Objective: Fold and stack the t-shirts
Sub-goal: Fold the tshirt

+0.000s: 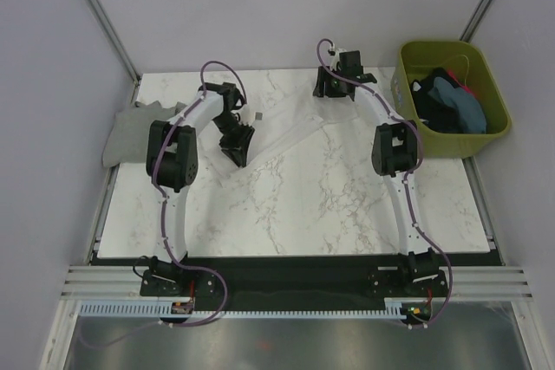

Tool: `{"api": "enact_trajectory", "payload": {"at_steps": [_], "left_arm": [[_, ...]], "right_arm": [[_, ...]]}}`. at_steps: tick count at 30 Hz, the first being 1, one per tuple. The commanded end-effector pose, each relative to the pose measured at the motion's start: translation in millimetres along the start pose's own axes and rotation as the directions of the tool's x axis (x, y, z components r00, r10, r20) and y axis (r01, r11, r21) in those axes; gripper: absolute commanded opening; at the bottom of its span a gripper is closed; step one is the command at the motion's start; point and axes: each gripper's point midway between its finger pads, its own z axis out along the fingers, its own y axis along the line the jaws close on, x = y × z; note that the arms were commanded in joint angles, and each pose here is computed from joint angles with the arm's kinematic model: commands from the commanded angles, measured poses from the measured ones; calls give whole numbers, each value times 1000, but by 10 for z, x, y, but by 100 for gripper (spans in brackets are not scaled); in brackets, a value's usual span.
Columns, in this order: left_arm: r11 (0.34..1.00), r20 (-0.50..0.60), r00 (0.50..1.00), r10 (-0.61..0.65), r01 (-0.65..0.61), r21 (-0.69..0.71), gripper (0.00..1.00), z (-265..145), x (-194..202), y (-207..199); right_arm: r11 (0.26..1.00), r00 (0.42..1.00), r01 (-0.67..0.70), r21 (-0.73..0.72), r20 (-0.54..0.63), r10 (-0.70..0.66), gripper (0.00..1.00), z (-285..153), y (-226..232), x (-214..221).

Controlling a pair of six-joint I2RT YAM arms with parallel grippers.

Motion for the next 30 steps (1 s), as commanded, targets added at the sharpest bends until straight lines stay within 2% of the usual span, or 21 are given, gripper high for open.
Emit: {"api": "enact_trajectory", "payload": {"at_steps": [1, 4, 6, 10, 12, 13, 15, 17, 18, 19, 20, 21, 23, 24, 30], "left_arm": [[996, -1, 997, 79, -79, -33, 32, -44, 85, -440], [983, -27, 988, 151, -153, -101, 32, 6, 178, -617], [953, 5, 975, 223, -217, -210, 32, -111, 129, -696], [868, 123, 924, 362, -285, -407, 34, -637, -155, -853], [847, 186, 896, 404, -290, -446, 43, -913, -265, -964], [847, 202, 888, 412, -292, -445, 47, -976, -284, -996], [865, 261, 868, 422, -299, -404, 71, -1093, -279, -1124], [889, 351, 834, 426, -314, -332, 94, -1136, -349, -1252], [877, 339, 823, 456, -351, -328, 96, -1061, -306, -1223], [858, 377, 782, 496, -373, -354, 97, -1103, -397, -1243], [840, 382, 767, 515, -364, -403, 97, -1100, -442, -1156], [823, 340, 777, 530, -376, -425, 97, -896, -350, -994], [774, 395, 704, 591, -355, -525, 97, -932, -538, -880], [765, 366, 717, 594, -362, -532, 97, -750, -462, -755], [787, 291, 790, 540, -350, -508, 94, -294, -364, -457]], "right_arm": [[1000, 1000, -22, -16, 13, 22, 64, 211, 22, 71], [999, 999, -14, -38, 39, 16, 65, 248, 100, 13], [999, 997, 16, -46, 76, -13, 65, 189, 168, -147], [998, 988, 50, -40, 146, -43, 66, -104, 269, -518], [997, 981, 61, -46, 188, -51, 66, -361, 378, -757], [998, 984, 46, -49, 173, -37, 66, -399, 390, -719], [996, 980, 43, -73, 195, -28, 67, -646, 519, -873], [996, 987, 3, -89, 160, 11, 67, -724, 561, -778], [993, 986, -2, -114, 167, 21, 67, -868, 643, -841], [993, 990, -23, -120, 133, 39, 67, -856, 647, -718], [989, 988, -55, -135, 133, 73, 67, -926, 700, -743], [987, 988, -79, -138, 119, 96, 67, -923, 697, -704], [982, 985, -125, -141, 98, 140, 67, -856, 700, -607], [982, 983, -143, -121, 98, 155, 67, -813, 662, -584], [992, 987, -123, -15, 104, 123, 68, -476, 497, -442]]}}
